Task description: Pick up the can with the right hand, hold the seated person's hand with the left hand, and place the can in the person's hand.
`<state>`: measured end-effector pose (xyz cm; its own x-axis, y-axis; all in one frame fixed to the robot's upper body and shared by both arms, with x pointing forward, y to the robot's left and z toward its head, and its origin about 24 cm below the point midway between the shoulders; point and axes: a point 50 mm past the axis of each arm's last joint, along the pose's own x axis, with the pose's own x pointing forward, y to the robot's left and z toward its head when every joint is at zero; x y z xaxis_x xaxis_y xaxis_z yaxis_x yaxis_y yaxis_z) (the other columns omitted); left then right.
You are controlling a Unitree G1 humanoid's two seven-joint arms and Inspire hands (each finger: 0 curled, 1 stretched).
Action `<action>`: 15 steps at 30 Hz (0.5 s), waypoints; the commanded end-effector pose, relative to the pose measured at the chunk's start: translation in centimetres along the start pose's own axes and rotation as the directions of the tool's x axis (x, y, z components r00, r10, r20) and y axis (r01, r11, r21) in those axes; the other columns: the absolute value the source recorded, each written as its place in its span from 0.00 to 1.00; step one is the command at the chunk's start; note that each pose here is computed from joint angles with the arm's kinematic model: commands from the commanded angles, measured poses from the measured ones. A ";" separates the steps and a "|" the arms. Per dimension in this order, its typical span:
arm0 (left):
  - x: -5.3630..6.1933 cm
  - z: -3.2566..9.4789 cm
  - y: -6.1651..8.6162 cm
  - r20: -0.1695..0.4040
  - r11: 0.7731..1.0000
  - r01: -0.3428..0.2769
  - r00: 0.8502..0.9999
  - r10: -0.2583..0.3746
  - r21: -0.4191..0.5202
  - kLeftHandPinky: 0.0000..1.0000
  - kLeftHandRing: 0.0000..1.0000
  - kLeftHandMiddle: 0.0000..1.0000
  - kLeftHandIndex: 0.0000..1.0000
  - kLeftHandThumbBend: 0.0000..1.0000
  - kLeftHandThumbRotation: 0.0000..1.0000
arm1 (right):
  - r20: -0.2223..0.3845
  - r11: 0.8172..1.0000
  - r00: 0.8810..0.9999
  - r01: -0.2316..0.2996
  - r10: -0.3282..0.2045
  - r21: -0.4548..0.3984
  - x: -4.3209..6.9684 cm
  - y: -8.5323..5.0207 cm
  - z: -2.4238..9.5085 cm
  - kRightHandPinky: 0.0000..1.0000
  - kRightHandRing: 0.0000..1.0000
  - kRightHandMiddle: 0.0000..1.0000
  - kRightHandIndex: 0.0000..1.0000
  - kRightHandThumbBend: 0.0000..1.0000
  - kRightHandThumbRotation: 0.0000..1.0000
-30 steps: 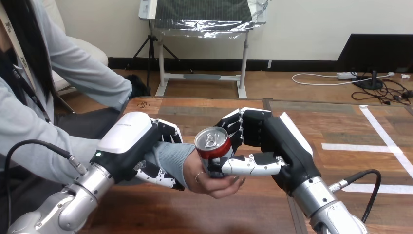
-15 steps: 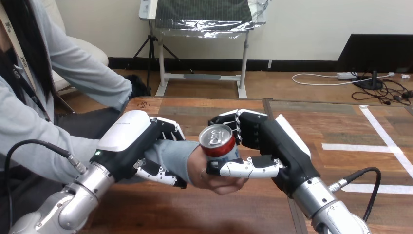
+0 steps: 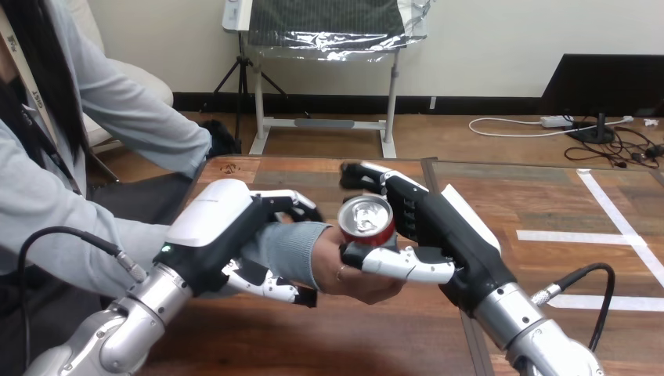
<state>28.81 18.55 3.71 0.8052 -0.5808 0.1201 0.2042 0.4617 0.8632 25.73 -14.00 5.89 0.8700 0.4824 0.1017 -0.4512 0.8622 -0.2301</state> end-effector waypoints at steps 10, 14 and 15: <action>0.3 0.6 1.6 0.025 0.999 -0.050 0.998 0.050 0.022 0.89 0.96 0.98 0.98 1.00 0.44 | 0.115 0.998 0.993 0.016 -0.009 -0.060 1.2 -2.7 1.6 1.00 1.00 1.00 1.00 1.00 0.68; 0.2 0.6 1.5 0.022 0.998 -0.051 0.998 0.050 0.021 0.90 0.98 0.99 1.00 1.00 0.47 | 0.119 0.997 0.993 0.016 -0.007 -0.075 1.1 -2.9 1.4 1.00 1.00 1.00 1.00 1.00 0.72; 0.1 0.6 1.5 0.022 0.999 -0.050 0.999 0.050 0.021 0.90 0.98 1.00 1.00 1.00 0.48 | 0.121 0.997 0.993 0.017 -0.007 -0.079 1.1 -3.0 1.4 1.00 1.00 1.00 1.00 1.00 0.72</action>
<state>28.16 18.31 3.51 0.8012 -0.5886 0.1075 0.2208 0.4579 0.8611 26.27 -15.39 5.81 0.8650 0.4858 0.1258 -0.4446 0.8581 -0.2571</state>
